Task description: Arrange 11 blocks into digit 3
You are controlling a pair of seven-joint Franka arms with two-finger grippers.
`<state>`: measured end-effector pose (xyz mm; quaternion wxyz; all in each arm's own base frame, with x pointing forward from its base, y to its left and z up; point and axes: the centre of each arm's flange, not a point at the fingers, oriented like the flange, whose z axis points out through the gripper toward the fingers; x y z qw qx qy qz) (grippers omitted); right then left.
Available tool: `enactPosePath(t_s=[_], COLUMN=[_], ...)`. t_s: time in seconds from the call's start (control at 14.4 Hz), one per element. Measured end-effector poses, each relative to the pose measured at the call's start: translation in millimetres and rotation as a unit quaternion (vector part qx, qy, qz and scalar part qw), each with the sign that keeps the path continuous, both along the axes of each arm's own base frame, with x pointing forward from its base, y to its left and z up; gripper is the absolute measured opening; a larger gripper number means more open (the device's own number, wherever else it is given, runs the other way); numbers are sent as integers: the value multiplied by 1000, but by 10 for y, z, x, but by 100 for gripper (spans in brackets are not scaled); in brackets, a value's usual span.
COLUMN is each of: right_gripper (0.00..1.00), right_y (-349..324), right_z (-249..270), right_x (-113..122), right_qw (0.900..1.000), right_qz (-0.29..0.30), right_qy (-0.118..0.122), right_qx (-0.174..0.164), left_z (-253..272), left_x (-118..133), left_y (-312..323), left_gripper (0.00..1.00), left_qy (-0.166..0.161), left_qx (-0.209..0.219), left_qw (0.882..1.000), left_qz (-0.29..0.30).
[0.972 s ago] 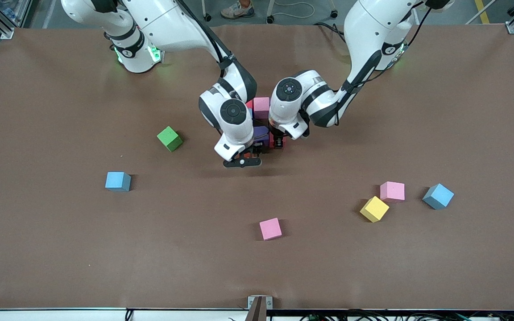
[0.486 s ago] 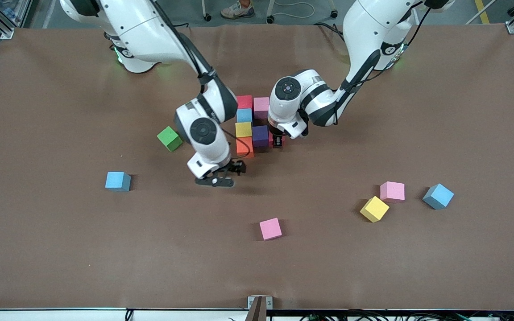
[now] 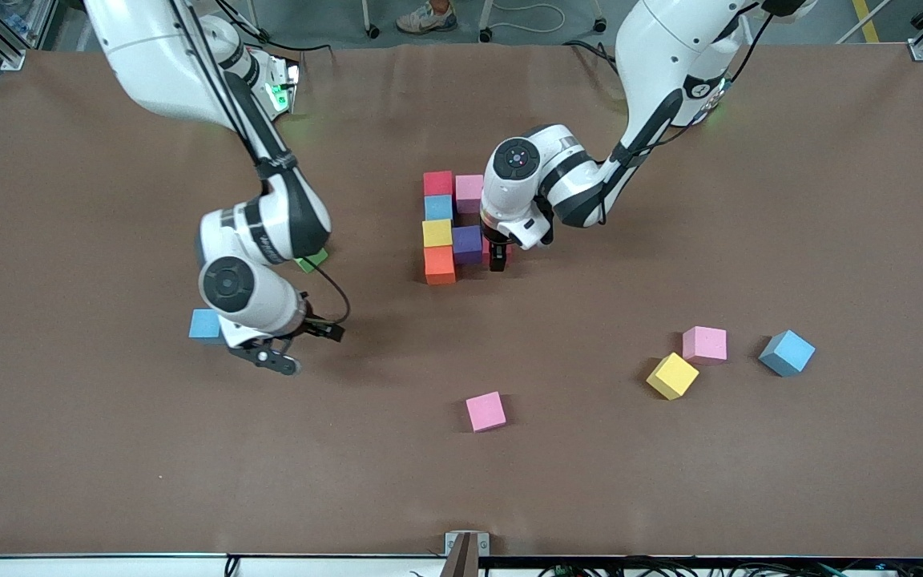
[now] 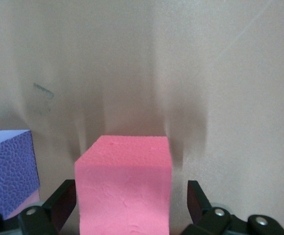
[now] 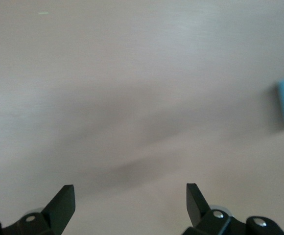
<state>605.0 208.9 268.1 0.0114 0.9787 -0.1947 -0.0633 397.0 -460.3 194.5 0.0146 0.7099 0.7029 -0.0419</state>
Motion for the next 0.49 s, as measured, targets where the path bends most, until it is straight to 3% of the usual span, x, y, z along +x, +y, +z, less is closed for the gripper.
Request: enactPosePath(t_s=[0.49], right_gripper=[100], right_y=[-250], right_z=[97], right_x=[-952], right_qw=[993], right_qz=[-117], right_qy=[15], right_qx=[-12], left_z=[662], left_x=[119], left_y=[-67], left_gripper=[100], left_qy=[-39], left_qx=[-5], left_qw=[999], left_qz=[-1])
